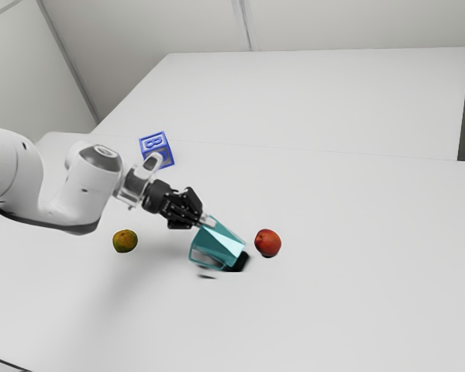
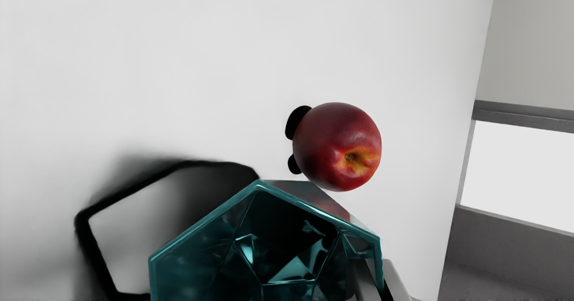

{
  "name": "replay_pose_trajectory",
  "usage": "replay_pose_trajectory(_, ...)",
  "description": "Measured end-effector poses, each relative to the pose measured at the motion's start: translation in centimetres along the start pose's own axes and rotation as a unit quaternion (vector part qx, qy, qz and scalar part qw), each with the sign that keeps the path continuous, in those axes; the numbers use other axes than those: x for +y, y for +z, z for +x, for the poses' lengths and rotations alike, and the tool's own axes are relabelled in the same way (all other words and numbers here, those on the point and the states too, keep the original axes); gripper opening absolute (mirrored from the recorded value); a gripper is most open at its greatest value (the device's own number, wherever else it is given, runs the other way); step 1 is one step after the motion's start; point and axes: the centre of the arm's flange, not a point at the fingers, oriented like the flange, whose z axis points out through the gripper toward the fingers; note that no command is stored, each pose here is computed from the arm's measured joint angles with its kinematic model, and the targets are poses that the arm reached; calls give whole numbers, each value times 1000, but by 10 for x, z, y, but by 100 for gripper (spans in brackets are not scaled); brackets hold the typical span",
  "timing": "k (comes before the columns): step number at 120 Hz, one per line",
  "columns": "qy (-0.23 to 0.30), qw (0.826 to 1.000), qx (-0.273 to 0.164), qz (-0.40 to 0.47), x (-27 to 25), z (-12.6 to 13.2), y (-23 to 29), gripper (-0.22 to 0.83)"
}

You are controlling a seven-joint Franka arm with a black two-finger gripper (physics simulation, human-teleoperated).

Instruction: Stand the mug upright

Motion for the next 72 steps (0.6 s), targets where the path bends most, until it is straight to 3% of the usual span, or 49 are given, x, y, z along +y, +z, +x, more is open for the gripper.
replay_pose_trajectory(41, 54, 994, 9, 92, 16, 12, -28, -17)
replay_pose_trajectory(72, 137, 966, 13, 220, 54, 14, -21, -17)
